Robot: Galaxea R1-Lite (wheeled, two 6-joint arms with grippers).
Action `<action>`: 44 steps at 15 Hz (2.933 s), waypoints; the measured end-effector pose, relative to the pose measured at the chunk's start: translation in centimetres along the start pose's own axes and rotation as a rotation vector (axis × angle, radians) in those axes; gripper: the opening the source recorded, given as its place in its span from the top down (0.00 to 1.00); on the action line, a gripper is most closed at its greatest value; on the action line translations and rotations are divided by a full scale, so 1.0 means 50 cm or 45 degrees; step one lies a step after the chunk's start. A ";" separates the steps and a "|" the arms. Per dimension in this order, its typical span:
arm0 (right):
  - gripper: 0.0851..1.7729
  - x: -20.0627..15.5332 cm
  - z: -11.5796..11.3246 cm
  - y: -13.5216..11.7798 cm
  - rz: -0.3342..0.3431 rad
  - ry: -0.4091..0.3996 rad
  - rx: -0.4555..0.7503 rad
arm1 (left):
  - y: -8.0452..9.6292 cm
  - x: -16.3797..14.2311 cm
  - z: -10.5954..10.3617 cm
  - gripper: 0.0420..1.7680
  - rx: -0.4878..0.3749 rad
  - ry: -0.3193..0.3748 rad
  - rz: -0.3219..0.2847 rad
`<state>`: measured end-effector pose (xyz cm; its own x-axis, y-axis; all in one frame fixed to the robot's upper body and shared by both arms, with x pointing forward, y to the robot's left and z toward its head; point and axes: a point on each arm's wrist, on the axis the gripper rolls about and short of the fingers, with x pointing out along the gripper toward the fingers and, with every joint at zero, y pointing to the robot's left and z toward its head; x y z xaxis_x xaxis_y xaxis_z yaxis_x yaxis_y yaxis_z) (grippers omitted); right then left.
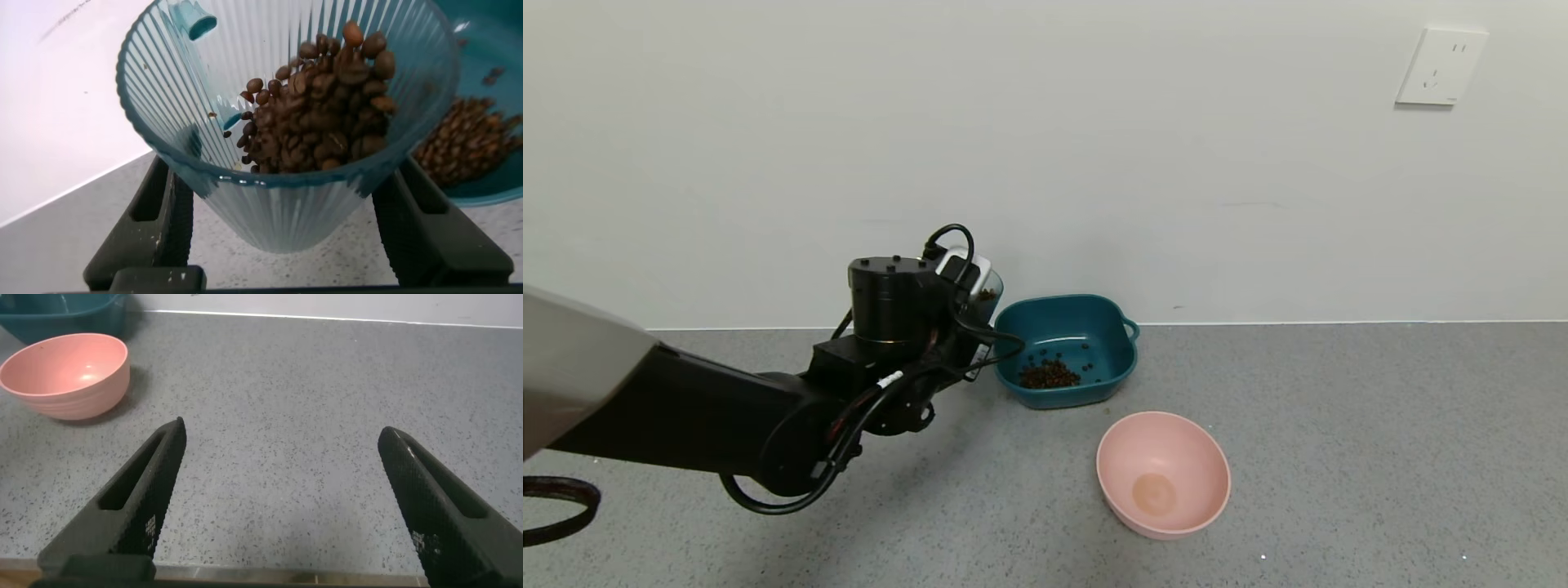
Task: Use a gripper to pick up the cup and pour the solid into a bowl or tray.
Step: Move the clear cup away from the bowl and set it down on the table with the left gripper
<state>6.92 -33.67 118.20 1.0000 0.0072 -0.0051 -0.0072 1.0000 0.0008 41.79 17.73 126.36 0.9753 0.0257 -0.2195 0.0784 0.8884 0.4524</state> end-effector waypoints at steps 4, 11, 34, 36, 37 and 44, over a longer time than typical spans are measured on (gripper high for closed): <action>0.04 0.000 0.000 0.000 0.002 -0.001 0.000 | 0.066 -0.019 -0.010 0.28 -0.287 -0.049 -0.091; 0.04 0.000 0.000 0.000 0.002 0.000 -0.001 | 0.147 -0.021 -0.069 0.28 -0.522 -0.105 -0.140; 0.04 0.000 -0.001 0.000 0.000 0.006 -0.002 | 0.055 0.143 -0.298 0.28 -0.540 -0.026 -0.066; 0.04 0.000 -0.001 0.000 0.000 0.007 -0.002 | 0.053 0.144 -0.302 0.28 -0.541 -0.019 -0.066; 0.04 0.000 -0.001 0.000 0.000 0.009 -0.002 | 0.054 0.145 -0.303 0.23 -0.542 -0.018 -0.065; 0.04 0.000 -0.001 0.000 0.001 0.008 -0.003 | 0.056 0.128 -0.299 0.11 -0.536 0.004 -0.083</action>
<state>6.92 -33.67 118.14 0.9999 0.0077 -0.0113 -0.0077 1.0000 -0.0013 45.15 27.25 113.31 0.9704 -0.0357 -0.2388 0.0478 0.9978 0.0452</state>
